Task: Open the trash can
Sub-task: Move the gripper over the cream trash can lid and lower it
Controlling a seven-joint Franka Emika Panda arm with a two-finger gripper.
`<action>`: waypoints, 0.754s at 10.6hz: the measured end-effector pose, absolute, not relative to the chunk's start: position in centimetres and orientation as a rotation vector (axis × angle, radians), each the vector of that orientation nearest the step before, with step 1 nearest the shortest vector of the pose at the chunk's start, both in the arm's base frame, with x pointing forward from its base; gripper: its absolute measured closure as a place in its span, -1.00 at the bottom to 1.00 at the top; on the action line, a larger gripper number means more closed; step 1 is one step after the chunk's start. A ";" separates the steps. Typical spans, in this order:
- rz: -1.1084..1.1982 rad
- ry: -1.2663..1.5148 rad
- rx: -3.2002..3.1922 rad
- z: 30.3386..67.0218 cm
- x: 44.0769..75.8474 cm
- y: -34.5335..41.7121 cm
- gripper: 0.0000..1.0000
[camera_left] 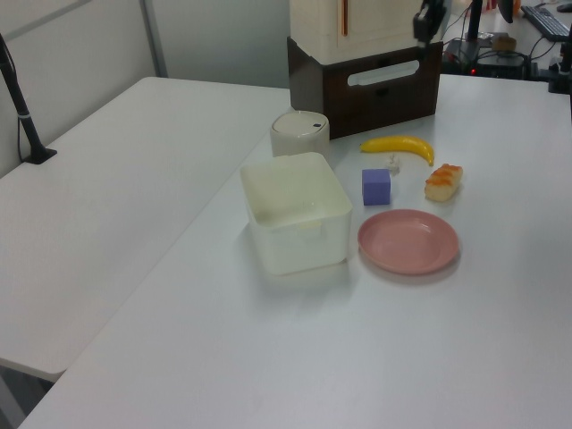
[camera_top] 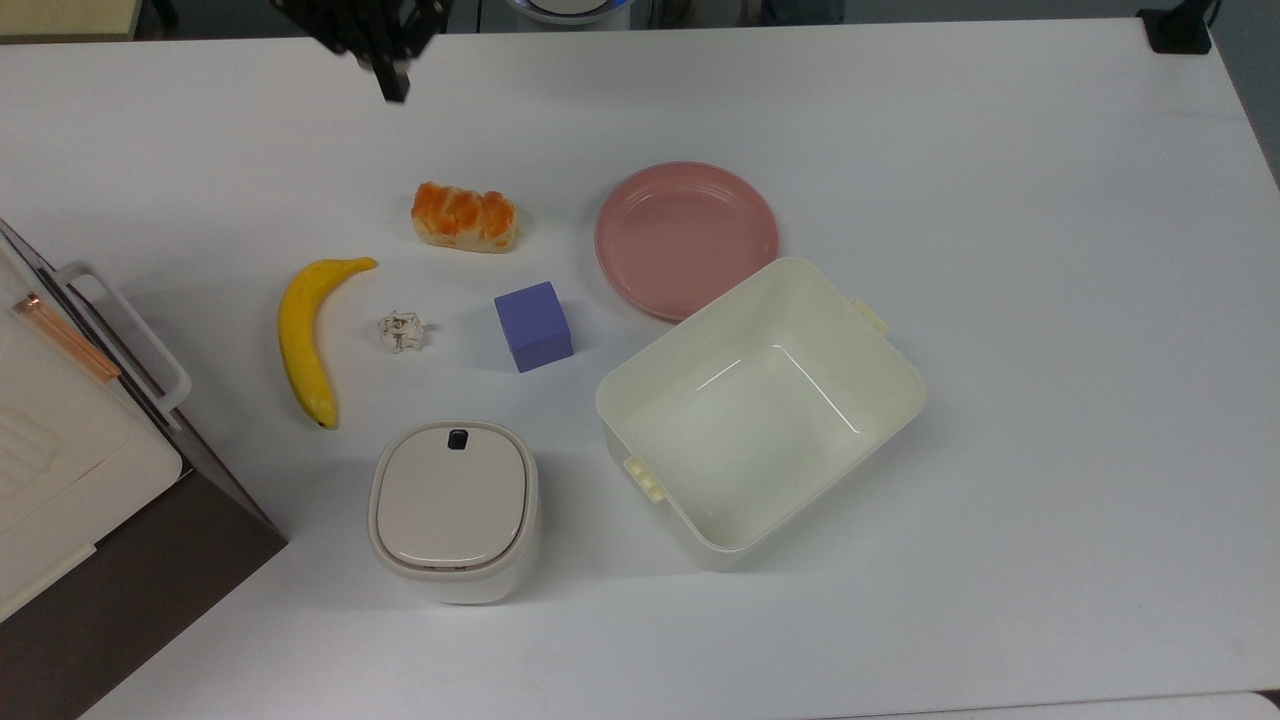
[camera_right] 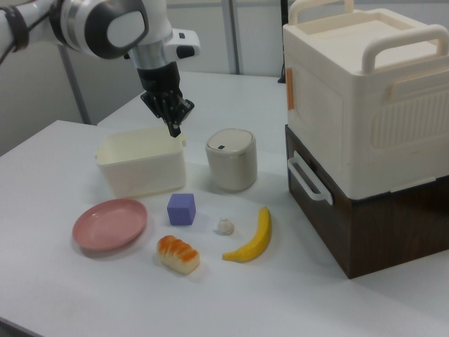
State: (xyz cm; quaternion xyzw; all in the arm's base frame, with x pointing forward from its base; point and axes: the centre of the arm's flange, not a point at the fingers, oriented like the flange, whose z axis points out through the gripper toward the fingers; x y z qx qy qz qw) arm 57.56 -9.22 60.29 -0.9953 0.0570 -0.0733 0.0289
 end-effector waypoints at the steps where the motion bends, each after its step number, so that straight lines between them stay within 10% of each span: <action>1: -0.241 0.148 -3.069 59.1 58.8 -8.2 0.98; 8: -0.553 0.283 -3.163 50.7 67.1 -4.5 0.98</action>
